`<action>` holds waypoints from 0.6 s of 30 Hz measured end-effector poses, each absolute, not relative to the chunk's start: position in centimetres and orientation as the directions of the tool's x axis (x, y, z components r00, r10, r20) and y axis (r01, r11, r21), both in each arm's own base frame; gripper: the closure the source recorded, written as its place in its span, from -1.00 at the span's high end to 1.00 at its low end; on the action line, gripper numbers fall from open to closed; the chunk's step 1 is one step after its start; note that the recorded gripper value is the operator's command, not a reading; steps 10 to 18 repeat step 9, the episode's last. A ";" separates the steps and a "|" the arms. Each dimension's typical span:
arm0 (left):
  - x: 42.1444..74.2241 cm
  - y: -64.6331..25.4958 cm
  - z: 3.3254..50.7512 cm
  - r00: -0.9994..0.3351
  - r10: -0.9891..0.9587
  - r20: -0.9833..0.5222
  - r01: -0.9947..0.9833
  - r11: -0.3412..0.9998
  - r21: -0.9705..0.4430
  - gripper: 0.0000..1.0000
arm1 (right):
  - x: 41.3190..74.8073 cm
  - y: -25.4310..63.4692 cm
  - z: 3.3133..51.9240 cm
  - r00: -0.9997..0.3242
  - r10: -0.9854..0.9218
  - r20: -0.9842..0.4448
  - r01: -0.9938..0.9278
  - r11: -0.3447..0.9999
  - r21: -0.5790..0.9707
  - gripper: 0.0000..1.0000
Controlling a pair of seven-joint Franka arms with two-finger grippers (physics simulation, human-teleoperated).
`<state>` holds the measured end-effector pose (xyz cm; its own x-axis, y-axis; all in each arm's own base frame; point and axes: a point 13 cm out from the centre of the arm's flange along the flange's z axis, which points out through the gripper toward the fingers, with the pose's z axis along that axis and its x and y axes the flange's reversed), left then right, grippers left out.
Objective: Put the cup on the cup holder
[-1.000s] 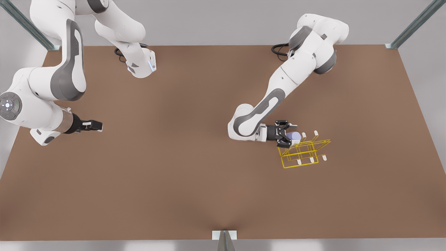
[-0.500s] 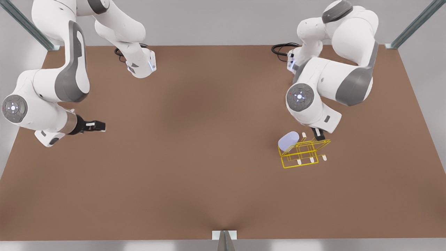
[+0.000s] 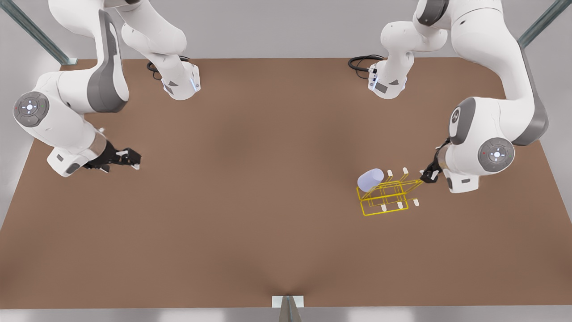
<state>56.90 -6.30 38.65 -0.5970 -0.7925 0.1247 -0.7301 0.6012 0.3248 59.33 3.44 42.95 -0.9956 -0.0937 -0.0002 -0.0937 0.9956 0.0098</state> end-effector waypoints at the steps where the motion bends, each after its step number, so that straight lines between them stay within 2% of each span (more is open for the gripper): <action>1: 57.1 -6.5 38.6 -0.635 -0.760 0.142 -0.700 0.643 0.312 1.00 | 59.4 3.0 43.1 -0.996 -0.086 -0.005 -0.086 0.996 0.009 1.00; 9: 57.7 -6.8 38.3 -0.823 -0.522 0.225 -0.475 0.849 0.231 1.00 | 59.6 1.1 44.8 -0.998 -0.056 -0.032 -0.056 0.998 0.002 1.00; 18: 57.7 -6.8 38.3 -0.823 -0.522 0.225 -0.475 0.849 0.231 1.00 | 59.6 1.1 44.8 -0.998 -0.056 -0.032 -0.056 0.998 0.002 1.00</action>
